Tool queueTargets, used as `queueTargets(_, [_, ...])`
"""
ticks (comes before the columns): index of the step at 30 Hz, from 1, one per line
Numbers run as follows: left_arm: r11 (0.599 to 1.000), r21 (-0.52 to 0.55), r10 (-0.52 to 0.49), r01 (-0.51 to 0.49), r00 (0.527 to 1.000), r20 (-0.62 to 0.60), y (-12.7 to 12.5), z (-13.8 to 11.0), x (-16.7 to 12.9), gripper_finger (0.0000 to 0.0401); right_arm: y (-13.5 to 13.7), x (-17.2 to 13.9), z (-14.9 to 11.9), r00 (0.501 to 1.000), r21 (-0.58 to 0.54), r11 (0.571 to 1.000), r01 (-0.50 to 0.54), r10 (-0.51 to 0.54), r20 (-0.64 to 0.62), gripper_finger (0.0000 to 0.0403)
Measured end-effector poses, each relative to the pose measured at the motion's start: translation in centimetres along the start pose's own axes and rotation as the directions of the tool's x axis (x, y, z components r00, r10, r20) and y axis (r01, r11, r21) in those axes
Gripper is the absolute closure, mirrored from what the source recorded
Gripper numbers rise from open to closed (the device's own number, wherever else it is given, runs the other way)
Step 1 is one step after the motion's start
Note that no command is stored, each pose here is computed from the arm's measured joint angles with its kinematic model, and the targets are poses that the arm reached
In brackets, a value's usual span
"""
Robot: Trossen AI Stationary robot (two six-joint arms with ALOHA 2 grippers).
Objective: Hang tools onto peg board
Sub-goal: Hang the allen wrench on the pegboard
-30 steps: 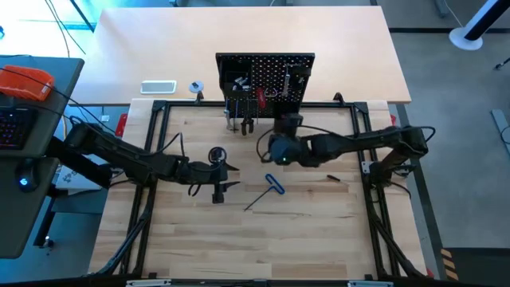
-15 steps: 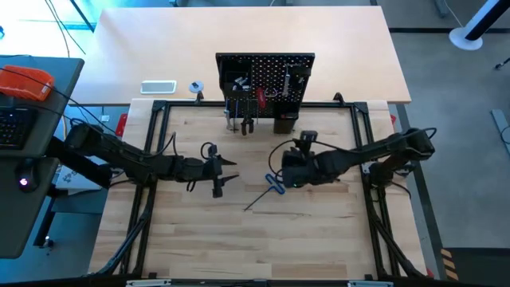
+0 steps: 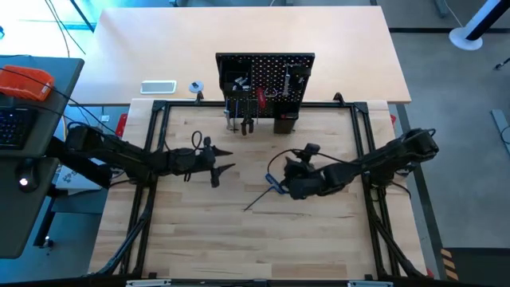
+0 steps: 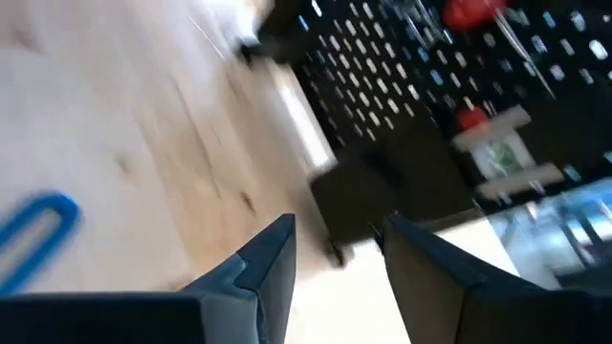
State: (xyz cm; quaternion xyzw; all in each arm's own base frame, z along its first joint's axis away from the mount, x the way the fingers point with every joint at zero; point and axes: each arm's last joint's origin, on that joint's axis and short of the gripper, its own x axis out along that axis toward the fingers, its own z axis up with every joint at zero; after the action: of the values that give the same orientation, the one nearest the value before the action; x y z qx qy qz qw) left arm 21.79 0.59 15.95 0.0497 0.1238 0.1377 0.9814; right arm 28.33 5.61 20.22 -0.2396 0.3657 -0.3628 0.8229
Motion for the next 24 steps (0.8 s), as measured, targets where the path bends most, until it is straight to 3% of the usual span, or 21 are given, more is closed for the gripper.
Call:
queueTargets(4, [0.999,-0.035,-0.001,0.001,1.0,-0.008,0.6,-0.2,0.1,0.0206,0.7,1.3,0.4,0.99,-0.02,0.999,-0.031,0.034,0.14,0.0252])
queueTargets(10, [0.999,-0.043,-0.014,0.014,1.0,-0.008,0.6,-0.2,0.1,0.0206,-1.3,4.5,-0.1,0.954,-0.017,0.998,0.056,-0.049,0.296,0.0252])
queueTargets(16, [0.998,-0.056,-0.015,0.014,1.0,-0.015,0.6,-0.3,0.1,0.0206,-4.2,7.3,0.1,0.888,0.022,1.0,-0.007,-0.004,0.459,0.0252])
queueTargets(21, [0.999,-0.046,-0.016,0.015,0.999,-0.028,0.5,-0.5,0.2,0.0206,-6.0,8.7,0.8,0.867,0.034,0.999,-0.012,-0.007,0.498,0.0252])
queueTargets(24, [0.999,-0.048,-0.017,0.015,0.999,-0.044,0.4,-0.9,0.4,0.0206,-7.0,9.6,1.2,0.823,0.065,0.99,-0.129,0.071,0.564,0.0252])
